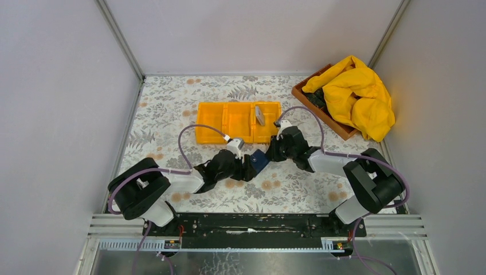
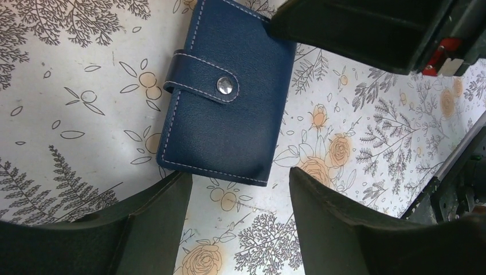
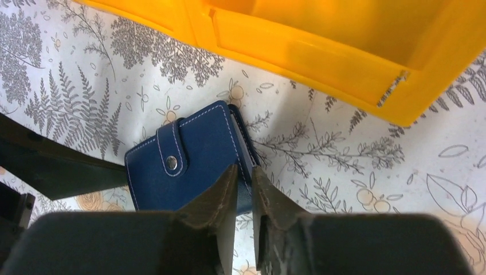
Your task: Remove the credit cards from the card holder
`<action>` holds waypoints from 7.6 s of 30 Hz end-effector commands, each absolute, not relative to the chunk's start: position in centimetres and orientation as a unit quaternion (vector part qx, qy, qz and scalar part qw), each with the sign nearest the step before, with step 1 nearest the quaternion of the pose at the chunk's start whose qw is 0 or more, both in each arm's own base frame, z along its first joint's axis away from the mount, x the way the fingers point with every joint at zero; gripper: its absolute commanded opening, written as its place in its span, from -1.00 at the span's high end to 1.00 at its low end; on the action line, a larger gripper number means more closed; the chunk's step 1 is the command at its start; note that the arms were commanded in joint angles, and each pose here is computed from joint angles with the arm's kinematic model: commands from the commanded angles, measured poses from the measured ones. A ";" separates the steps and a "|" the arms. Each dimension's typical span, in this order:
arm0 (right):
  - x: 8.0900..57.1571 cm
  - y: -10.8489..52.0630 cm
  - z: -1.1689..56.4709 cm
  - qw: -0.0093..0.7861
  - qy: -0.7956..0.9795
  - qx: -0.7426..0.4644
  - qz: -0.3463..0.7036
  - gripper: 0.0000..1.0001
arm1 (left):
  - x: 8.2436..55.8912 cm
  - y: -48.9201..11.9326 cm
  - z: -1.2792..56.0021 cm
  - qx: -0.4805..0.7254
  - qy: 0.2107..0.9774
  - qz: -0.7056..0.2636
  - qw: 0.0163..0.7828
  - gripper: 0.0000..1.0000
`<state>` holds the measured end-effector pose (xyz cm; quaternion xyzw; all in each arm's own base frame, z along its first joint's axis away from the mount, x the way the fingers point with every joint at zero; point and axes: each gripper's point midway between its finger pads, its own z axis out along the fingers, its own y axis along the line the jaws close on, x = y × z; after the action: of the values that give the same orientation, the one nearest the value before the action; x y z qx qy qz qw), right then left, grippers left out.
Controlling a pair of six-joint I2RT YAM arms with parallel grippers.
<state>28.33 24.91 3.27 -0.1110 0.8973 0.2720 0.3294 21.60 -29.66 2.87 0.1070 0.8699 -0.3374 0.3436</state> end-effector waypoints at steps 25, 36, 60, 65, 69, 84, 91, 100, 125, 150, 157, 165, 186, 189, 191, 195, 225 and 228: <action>22.7 22.1 7.2 0.375 0.873 -0.108 0.292 -0.10 | 25.7 -26.3 7.5 0.085 0.876 -0.209 0.427 -0.81; 26.1 26.6 8.8 0.389 0.880 -0.173 0.212 -0.44 | 27.3 -20.1 12.2 0.030 0.861 -0.124 0.493 -1.00; 25.7 30.2 3.3 0.350 0.892 -0.282 0.052 0.05 | 27.8 -13.2 12.3 -0.083 0.833 -0.091 0.539 -1.00; 25.9 29.6 3.2 0.353 0.896 -0.267 0.037 0.60 | 27.8 -13.4 12.3 -0.080 0.834 -0.096 0.538 -1.00; 26.0 29.5 3.5 0.357 0.897 -0.260 0.035 0.92 | 27.8 -13.5 12.2 -0.077 0.834 -0.097 0.537 -1.00; 26.3 29.4 10.5 0.418 0.878 -0.218 0.083 1.00 | 27.8 -13.9 12.1 -0.072 0.836 -0.103 0.534 -1.00; 25.5 30.1 14.6 0.438 0.862 -0.214 0.139 1.00 | 27.7 -14.0 12.1 -0.070 0.836 -0.107 0.534 -1.00; 23.8 29.9 13.7 0.414 0.868 -0.218 0.169 1.00 | 27.7 -14.3 12.1 -0.066 0.837 -0.114 0.532 -1.00; 23.2 29.1 13.4 0.407 0.873 -0.221 0.156 1.00 | 27.4 -16.8 11.9 -0.027 0.839 -0.164 0.518 -1.00; 21.7 29.7 13.6 0.386 0.863 -0.271 0.182 1.00 | 27.6 -17.1 11.3 -0.022 0.844 -0.161 0.511 -1.00; 22.9 30.8 14.1 0.393 0.860 -0.277 0.172 1.00 | 27.6 -17.1 11.4 -0.021 0.844 -0.161 0.512 -1.00; 25.1 31.9 14.5 0.406 0.858 -0.278 0.147 1.00 | 27.5 -17.2 11.3 -0.019 0.845 -0.164 0.509 -1.00; 29.0 35.0 10.5 0.378 0.876 -0.275 0.122 0.87 | 27.3 -17.1 11.8 -0.022 0.840 -0.171 0.514 -1.00; 28.7 35.5 9.5 0.366 0.877 -0.281 0.132 0.69 | 27.3 -17.1 11.8 -0.022 0.840 -0.171 0.514 -1.00; 28.5 35.8 8.9 0.359 0.877 -0.287 0.137 0.48 | 27.3 -17.2 11.8 -0.021 0.840 -0.171 0.514 -1.00; 28.2 36.2 7.8 0.347 0.880 -0.290 0.145 0.03 | 27.3 -17.3 11.6 -0.020 0.842 -0.172 0.511 -1.00; 22.6 30.0 5.0 0.311 0.903 -0.254 0.156 0.59 | 27.2 -17.6 11.7 -0.017 0.840 -0.181 0.511 -1.00; 23.1 29.7 6.5 0.333 0.896 -0.249 0.154 0.43 | 27.1 -18.0 11.9 -0.010 0.836 -0.195 0.513 -1.00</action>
<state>22.00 29.74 3.30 -0.2666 0.9078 0.1472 0.2882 26.72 -17.19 10.68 -0.0133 0.8547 -0.1643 0.4923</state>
